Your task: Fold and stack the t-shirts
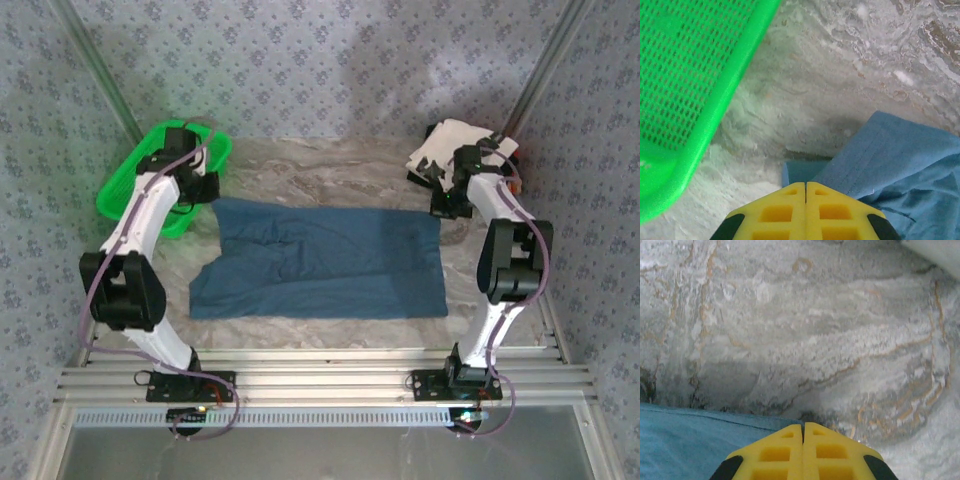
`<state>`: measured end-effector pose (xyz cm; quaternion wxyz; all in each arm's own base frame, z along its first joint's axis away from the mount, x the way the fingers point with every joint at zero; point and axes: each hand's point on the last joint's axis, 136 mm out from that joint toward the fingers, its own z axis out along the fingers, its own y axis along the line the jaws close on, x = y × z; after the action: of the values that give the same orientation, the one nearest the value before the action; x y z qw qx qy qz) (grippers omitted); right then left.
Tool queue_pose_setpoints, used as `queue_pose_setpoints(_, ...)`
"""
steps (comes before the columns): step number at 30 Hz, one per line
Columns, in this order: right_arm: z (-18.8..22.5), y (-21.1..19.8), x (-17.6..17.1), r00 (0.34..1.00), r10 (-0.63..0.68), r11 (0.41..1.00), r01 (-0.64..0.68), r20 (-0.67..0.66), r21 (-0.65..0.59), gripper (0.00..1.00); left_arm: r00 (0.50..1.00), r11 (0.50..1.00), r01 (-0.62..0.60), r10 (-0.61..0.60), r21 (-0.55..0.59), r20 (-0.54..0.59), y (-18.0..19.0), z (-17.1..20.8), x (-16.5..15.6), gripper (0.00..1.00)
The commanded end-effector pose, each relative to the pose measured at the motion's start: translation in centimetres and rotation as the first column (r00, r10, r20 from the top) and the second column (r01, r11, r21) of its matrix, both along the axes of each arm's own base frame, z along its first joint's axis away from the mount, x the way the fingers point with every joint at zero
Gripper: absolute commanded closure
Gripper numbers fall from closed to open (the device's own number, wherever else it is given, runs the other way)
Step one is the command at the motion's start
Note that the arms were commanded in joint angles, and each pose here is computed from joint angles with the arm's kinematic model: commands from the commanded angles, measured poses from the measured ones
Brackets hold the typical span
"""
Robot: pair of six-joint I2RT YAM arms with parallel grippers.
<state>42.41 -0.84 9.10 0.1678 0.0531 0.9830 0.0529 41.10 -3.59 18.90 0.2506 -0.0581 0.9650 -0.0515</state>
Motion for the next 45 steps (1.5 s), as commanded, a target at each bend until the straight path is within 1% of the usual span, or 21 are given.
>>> queue_pose_setpoints(1, 0.6, 0.0, -1.9, 0.999, -0.047, 0.999, 0.047, 0.011, -0.004, 1.0, 0.999, 0.998, -0.048, 0.049, -0.041, 0.015, 0.1, -0.2, -1.9, 1.0)
queue_pose_setpoints(5, -0.1, 0.5, -4.6, 0.996, -0.088, 0.996, 0.089, -0.022, 0.022, 1.0, 0.993, 0.991, -0.119, 0.119, -0.056, -0.017, 0.8, -1.8, -4.7, 1.0)
queue_pose_setpoints(7, -0.2, 0.8, -5.8, 0.993, -0.109, 0.993, 0.111, -0.036, 0.036, 1.0, 0.989, 0.988, -0.148, 0.147, -0.044, -0.025, 1.3, -2.4, -5.9, 1.0)
queue_pose_setpoints(8, -1.1, 0.9, -7.1, 0.99, -0.121, 0.992, 0.123, -0.071, 0.036, 1.0, 0.987, 0.986, -0.16, 0.159, -0.039, -0.032, 1.5, -2.7, -6.4, 1.0)
queue_pose_setpoints(11, -2.0, 1.0, -9.4, 0.979, -0.158, 0.986, 0.164, -0.125, 0.038, 1.0, 0.979, 0.98, -0.198, 0.195, -0.033, -0.064, 2.1, -3.9, -8.0, 1.0)
queue_pose_setpoints(18, -3.7, 0.8, -13.0, 0.952, -0.235, 0.969, 0.244, -0.195, 0.024, 1.0, 0.955, 0.964, -0.265, 0.258, -0.028, -0.145, 2.5, -7.0, -11.0, 1.0)
queue_pose_setpoints(22, -4.6, 0.8, -13.9, 0.945, -0.247, 0.967, 0.256, -0.214, 0.012, 1.0, 0.942, 0.954, -0.299, 0.29, -0.033, -0.171, 2.6, -8.3, -12.6, 1.0)
queue_pose_setpoints(26, -5.2, 0.8, -14.2, 0.942, -0.251, 0.966, 0.258, -0.222, 0.001, 1.0, 0.933, 0.944, -0.328, 0.316, -0.043, -0.172, 2.7, -8.7, -13.9, 1.0)
queue_pose_setpoints(32, -5.3, 0.8, -14.5, 0.939, -0.244, 0.968, 0.252, -0.241, 0.002, 1.0, 0.932, 0.939, -0.342, 0.334, -0.042, -0.139, 3.0, -7.4, -15.0, 1.0)
queue_pose_setpoints(38, -5.4, 0.5, -14.4, 0.937, -0.251, 0.966, 0.258, -0.243, -0.006, 1.0, 0.927, 0.933, -0.358, 0.349, -0.044, -0.139, 3.1, -7.1, -16.1, 1.0)
queue_pose_setpoints(45, -6.1, 0.3, -14.8, 0.93, -0.251, 0.967, 0.256, -0.269, -0.018, 1.0, 0.911, 0.925, -0.379, 0.366, -0.034, -0.189, 3.2, -9.0, -17.8, 1.0)
